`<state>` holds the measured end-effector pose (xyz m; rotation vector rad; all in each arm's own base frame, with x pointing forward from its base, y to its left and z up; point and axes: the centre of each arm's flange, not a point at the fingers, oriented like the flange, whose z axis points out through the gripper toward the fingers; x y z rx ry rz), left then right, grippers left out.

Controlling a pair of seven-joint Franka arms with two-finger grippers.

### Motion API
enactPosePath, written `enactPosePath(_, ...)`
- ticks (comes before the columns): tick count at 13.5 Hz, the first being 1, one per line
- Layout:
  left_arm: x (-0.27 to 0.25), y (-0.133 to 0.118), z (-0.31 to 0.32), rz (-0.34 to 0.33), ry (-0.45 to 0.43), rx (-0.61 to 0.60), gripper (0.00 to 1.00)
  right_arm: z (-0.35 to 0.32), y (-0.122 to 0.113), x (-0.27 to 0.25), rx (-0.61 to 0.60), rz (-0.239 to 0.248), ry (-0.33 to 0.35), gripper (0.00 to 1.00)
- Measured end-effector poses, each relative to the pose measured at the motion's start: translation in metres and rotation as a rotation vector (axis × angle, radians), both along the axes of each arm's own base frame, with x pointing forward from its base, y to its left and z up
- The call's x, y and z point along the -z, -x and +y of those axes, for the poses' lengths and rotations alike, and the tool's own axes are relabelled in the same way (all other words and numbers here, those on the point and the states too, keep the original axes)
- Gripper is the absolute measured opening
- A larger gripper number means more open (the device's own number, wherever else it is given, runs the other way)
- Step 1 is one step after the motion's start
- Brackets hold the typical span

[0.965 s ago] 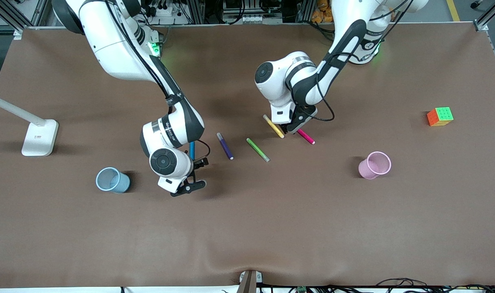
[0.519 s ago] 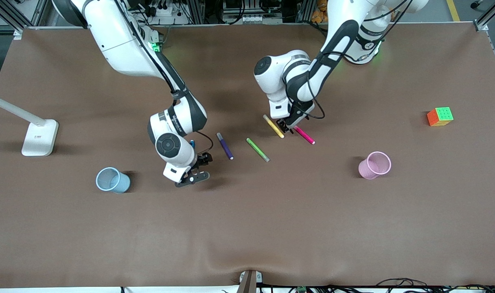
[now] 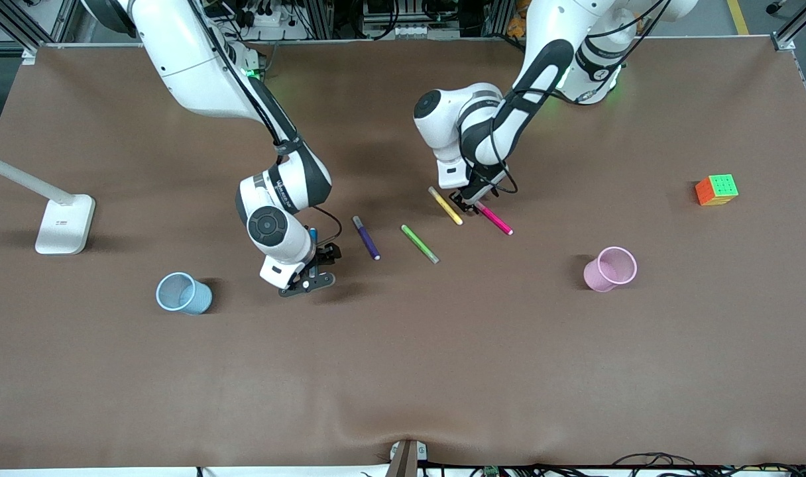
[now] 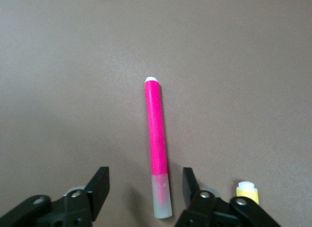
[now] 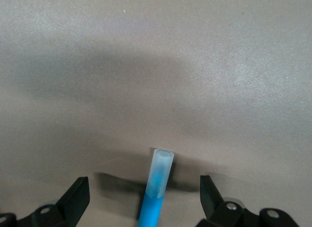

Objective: Place pink and blue markers in matching cups
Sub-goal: 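Lower and close the right gripper on the blue marker while the left gripper grasps pink, then lift the blue marker toward the blue cup while the left gripper carries pink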

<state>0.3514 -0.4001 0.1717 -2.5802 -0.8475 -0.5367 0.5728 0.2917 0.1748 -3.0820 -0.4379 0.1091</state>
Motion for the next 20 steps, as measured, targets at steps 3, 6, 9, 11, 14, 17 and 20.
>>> enactPosePath(3,0.014,0.002,0.002,-0.038,-0.011,-0.004,0.61,0.0,-0.001,0.0,0.002,-0.023,-0.009,1.0)
enactPosePath(6,0.016,0.003,0.001,-0.042,-0.008,-0.001,0.52,-0.002,-0.002,0.0,0.005,-0.026,-0.008,0.81)
enactPosePath(9,0.016,0.003,0.001,-0.042,-0.007,0.001,0.31,-0.005,-0.004,-0.003,0.009,-0.029,-0.007,0.48)
enactPosePath(11,0.016,0.004,0.0,-0.043,-0.007,-0.001,0.16,-0.004,-0.004,-0.005,0.009,-0.029,-0.007,0.26)
enactPosePath(14,0.016,0.003,0.0,-0.047,-0.005,-0.007,0.16,-0.003,-0.004,-0.006,0.008,-0.031,-0.01,0.17)
enactPosePath(17,0.001,-0.013,0.001,-0.072,0.014,-0.025,0.16,-0.003,-0.009,-0.021,0.011,-0.057,-0.022,0.17)
enactPosePath(20,-0.037,-0.045,0.016,-0.084,0.043,-0.053,0.16,-0.006,-0.015,-0.062,0.019,-0.063,-0.033,0.17)
